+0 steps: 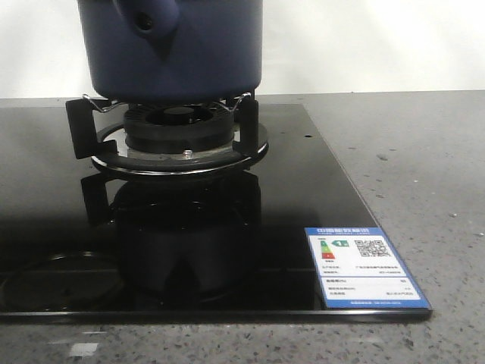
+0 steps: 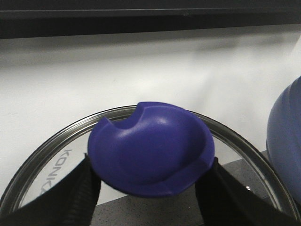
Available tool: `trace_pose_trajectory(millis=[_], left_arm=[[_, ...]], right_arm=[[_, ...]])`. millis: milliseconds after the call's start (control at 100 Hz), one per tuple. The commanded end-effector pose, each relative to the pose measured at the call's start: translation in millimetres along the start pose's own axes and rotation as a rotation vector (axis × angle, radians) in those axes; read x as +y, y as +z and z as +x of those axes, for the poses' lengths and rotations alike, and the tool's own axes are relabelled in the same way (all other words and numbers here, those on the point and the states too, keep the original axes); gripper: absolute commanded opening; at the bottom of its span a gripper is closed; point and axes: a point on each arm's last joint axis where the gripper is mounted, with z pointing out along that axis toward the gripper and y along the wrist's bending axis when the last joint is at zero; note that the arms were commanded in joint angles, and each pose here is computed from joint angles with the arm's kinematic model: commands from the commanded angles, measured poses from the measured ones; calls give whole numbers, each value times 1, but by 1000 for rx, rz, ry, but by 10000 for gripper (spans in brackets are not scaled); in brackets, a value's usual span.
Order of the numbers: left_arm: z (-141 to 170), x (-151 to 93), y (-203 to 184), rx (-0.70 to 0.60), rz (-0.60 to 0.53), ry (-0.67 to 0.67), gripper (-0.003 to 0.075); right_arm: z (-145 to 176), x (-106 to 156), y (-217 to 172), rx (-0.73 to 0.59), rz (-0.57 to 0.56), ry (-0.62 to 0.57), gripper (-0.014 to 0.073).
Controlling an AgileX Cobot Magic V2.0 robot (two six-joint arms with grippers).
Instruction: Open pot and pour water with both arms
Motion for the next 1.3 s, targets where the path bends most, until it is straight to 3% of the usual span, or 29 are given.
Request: trace_pose_trajectory(millis=[0,710,1090,1290], left_arm=[[-29,-9,-13,-114,12,-21,315],[-29,-9,-13,-114,12,-21,315],[-29,-9,-13,-114,12,-21,315],[-29,-9,-13,-114,12,-21,315]], right_arm=[[-39,3,-42,-205,28,-20,-41],[11,5,-50,-433,187,-16,-42],[40,13,-52,-635,276,-61,-44],[42,14,-52,-642,277,-76,-45]])
